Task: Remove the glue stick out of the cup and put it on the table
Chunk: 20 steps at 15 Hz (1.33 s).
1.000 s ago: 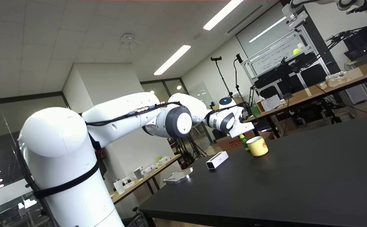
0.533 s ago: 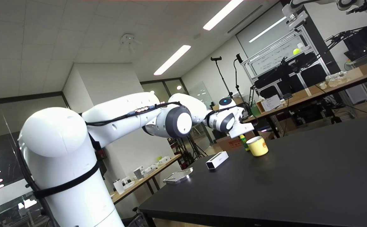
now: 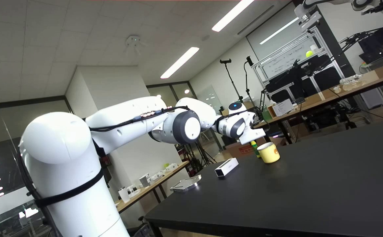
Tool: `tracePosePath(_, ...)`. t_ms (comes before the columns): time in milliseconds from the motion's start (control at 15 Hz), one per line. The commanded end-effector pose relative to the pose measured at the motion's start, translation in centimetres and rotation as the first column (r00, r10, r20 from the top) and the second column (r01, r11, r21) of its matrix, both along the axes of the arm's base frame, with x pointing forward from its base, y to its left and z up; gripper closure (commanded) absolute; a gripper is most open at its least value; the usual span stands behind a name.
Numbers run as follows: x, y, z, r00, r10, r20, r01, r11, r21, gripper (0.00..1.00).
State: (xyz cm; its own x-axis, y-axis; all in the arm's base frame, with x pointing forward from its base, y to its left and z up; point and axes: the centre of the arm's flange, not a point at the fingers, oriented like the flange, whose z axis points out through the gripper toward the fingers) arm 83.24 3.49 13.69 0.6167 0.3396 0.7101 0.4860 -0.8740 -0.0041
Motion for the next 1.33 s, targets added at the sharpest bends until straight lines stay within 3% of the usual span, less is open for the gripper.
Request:
tracePosePath(0, 0.0, 0.0, 0.0, 1.0, 0.0, 0.0, 0.0, 1.0, 0.0, 0.66)
tracePosePath(200, 0.0, 0.0, 0.0, 1.0, 0.0, 0.0, 0.0, 1.0, 0.0, 0.66)
tracePosePath(267, 0.0, 0.0, -0.1, 1.0, 0.003, -0.005, -0.003, 1.0, 0.005, 0.91)
tracePosePath(933, -0.1, 0.0, -0.8, 1.0, -0.01, 0.001, 0.01, 1.0, 0.013, 0.91)
tracePosePath(1000, -0.1, 0.0, -0.8, 1.0, -0.008, -0.001, 0.008, 1.0, 0.012, 0.41)
tracePosePath(1067, -0.1, 0.0, -0.8, 1.0, -0.008, 0.0, 0.008, 1.0, 0.01, 0.41)
tracePosePath(1267, -0.1, 0.1, -1.1, 1.0, -0.006, -0.007, 0.006, 1.0, 0.012, 0.2)
